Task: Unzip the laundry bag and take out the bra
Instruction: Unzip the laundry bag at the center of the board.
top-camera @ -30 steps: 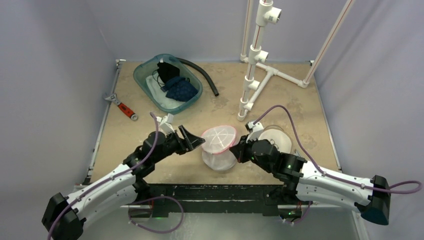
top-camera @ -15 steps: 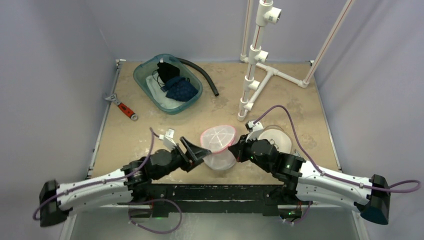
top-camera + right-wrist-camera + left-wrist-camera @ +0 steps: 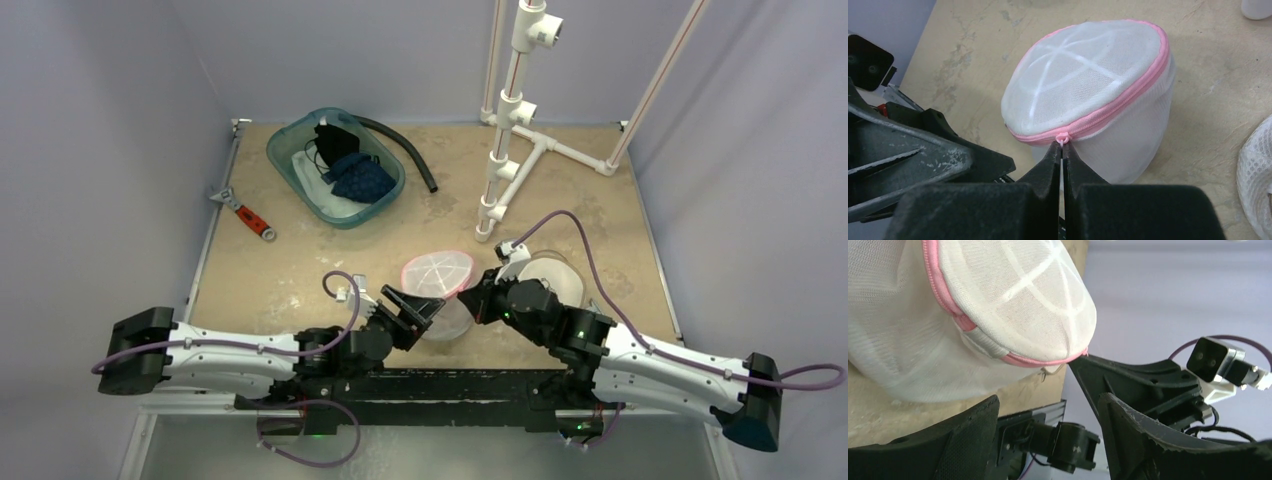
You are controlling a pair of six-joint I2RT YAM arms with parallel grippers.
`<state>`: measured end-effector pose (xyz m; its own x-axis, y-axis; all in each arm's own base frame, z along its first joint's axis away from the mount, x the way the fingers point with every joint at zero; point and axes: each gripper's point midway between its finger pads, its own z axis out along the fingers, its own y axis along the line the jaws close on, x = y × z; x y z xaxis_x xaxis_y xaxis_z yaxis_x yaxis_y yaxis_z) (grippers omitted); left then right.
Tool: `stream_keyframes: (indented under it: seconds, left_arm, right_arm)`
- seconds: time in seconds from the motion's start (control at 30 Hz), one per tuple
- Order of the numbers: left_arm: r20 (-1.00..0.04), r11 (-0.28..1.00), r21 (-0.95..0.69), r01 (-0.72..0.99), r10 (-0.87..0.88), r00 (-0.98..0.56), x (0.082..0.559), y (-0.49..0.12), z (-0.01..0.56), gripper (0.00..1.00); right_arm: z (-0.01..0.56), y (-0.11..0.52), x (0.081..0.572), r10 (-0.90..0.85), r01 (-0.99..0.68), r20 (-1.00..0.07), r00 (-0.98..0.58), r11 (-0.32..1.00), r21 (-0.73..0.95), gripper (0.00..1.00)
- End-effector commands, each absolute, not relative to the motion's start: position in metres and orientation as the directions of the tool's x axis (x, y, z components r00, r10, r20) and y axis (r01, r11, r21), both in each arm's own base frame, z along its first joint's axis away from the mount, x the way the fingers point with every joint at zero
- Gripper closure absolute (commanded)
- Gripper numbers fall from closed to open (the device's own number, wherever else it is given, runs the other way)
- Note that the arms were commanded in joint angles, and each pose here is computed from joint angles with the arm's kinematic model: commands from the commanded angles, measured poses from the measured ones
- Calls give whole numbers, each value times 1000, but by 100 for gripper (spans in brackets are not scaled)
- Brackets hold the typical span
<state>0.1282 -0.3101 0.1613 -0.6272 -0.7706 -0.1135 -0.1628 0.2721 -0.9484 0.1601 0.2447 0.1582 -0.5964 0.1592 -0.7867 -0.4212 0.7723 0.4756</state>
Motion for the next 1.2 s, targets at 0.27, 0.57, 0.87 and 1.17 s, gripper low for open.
stream_keyframes:
  seconds: [0.27, 0.57, 0.87, 1.17]
  left_arm:
    - [-34, 145, -970, -197, -877, -479, 166, -310, 176, 35]
    - [-46, 169, -963, -209, -870, -491, 182, -318, 173, 42]
    - [-61, 200, -957, -212, -847, -528, 186, -334, 164, 59]
    - [-106, 239, -947, -213, -861, -498, 198, -316, 164, 95]
  right_arm:
    - [158, 248, 156, 175, -427, -775, -607, 751, 504, 100]
    - [157, 253, 156, 170, -434, -775, -609, 745, 506, 100]
    - [160, 252, 155, 165, -439, -776, -609, 745, 503, 100]
    - [162, 249, 150, 136, -468, -786, -604, 738, 487, 100]
